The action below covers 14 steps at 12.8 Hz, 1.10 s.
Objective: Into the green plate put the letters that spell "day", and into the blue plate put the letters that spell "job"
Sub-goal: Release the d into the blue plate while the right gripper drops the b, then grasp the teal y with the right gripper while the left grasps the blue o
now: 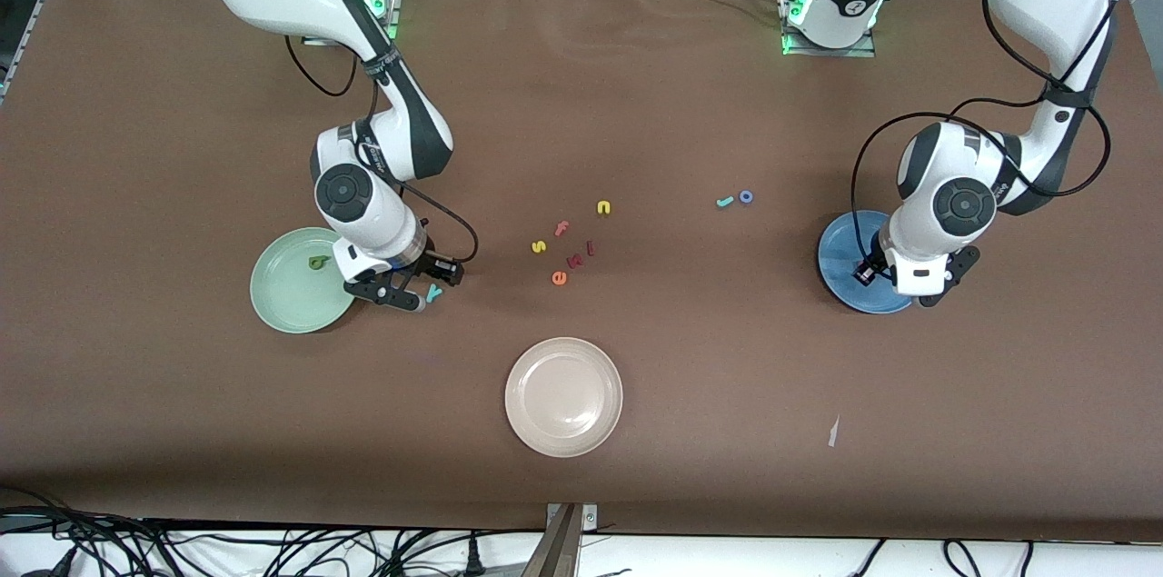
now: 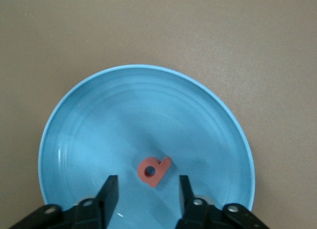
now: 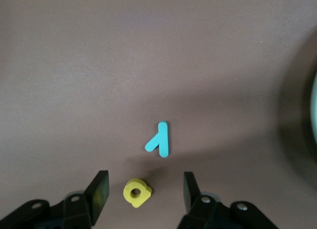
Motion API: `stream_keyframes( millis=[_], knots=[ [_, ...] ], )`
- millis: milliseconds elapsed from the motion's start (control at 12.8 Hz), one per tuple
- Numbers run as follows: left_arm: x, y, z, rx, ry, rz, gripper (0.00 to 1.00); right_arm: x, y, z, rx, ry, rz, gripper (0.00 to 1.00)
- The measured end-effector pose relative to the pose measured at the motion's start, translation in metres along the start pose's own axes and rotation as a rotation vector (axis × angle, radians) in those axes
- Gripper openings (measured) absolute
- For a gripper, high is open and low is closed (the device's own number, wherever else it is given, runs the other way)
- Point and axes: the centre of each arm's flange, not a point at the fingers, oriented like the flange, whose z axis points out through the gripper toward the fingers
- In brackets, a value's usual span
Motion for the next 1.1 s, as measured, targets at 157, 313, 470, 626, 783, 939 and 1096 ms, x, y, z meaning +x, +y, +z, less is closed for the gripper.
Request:
stream_keyframes(
  millis=[157,313,470,626,783,939,1096],
  knots=[
    [0.006,0.0,-0.01,-0.015,0.015,-0.009,0.81,-0.002,-0.002,0.006,-0.001,0.002,0.001,0.7],
    [0.012,0.0,-0.028,-0.035,0.04,-0.019,0.81,-0.005,-0.004,0.009,-0.003,0.001,0.004,0.7],
    [0.014,-0.001,-0.045,-0.054,0.063,-0.048,0.82,-0.005,-0.005,0.011,-0.003,0.001,0.004,0.7],
    [0.006,0.006,-0.055,-0.069,0.07,-0.082,0.84,-0.004,-0.004,0.014,0.001,0.011,0.006,0.7],
    [-0.016,0.021,-0.058,-0.081,0.058,-0.116,0.84,0.002,0.002,0.018,-0.003,0.026,0.013,0.7],
    [-0.038,0.035,-0.058,-0.087,0.045,-0.151,0.84,0.006,0.008,0.023,-0.008,0.034,0.02,0.7],
    [-0.065,0.047,-0.057,-0.089,0.027,-0.181,0.84,0.006,0.009,0.027,-0.01,0.037,0.02,0.7]
  ],
)
